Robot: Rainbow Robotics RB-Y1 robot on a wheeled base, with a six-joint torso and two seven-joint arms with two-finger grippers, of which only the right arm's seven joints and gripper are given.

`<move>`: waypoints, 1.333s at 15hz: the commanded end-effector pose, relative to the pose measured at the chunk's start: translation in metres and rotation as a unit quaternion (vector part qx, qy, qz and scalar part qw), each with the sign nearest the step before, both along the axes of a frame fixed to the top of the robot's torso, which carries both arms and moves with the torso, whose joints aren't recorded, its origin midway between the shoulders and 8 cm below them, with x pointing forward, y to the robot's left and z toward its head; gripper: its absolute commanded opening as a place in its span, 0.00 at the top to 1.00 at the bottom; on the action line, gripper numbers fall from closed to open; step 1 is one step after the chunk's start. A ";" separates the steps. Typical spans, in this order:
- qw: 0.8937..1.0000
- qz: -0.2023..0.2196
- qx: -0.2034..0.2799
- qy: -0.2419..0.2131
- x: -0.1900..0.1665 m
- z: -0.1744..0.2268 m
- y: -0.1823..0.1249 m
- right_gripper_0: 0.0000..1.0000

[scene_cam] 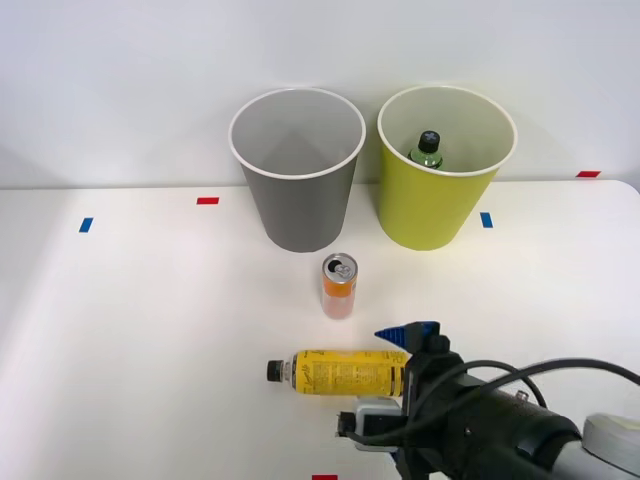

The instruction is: Put cans in the gray bin, plastic bottles in the light green bin

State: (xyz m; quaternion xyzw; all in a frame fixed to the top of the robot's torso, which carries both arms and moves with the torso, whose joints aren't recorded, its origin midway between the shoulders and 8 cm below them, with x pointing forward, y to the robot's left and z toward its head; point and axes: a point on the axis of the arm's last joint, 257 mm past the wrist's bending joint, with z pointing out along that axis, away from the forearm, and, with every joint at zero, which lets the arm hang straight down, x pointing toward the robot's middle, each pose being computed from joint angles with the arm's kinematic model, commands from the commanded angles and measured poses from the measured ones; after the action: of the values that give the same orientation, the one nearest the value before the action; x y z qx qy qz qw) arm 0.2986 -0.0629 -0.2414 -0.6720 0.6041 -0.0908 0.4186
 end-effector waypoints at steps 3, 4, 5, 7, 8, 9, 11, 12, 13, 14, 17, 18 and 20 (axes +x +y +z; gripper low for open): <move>0.997 0.014 -0.040 0.060 -0.003 -0.002 0.022 0.00; 0.997 0.016 -0.042 0.068 -0.002 -0.005 0.026 0.00; 0.996 0.016 -0.046 0.071 0.004 -0.010 0.030 0.00; 0.995 0.021 -0.055 0.078 0.011 -0.017 0.034 0.00; 0.994 0.024 -0.063 0.086 0.013 -0.022 0.035 0.00; 0.994 0.029 -0.064 0.084 0.013 -0.022 0.038 0.00; 0.993 0.037 -0.074 0.082 0.014 -0.018 0.044 0.00; 0.992 0.040 -0.083 0.088 0.011 -0.018 0.046 0.00; 0.991 0.043 -0.090 0.093 0.010 -0.016 0.048 0.00; 0.990 0.046 -0.093 0.095 0.009 -0.014 0.051 0.00; 0.990 0.044 -0.099 0.094 0.016 -0.018 0.052 0.00; 0.989 0.044 -0.102 0.096 0.017 -0.022 0.052 0.00; 0.988 0.046 -0.108 0.099 0.022 -0.028 0.058 0.00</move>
State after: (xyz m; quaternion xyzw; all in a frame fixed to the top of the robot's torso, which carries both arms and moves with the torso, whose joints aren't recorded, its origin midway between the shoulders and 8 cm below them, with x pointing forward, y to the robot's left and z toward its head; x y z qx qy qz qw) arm 0.3184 -0.0087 -0.2667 -0.7440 0.5991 -0.0693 0.2877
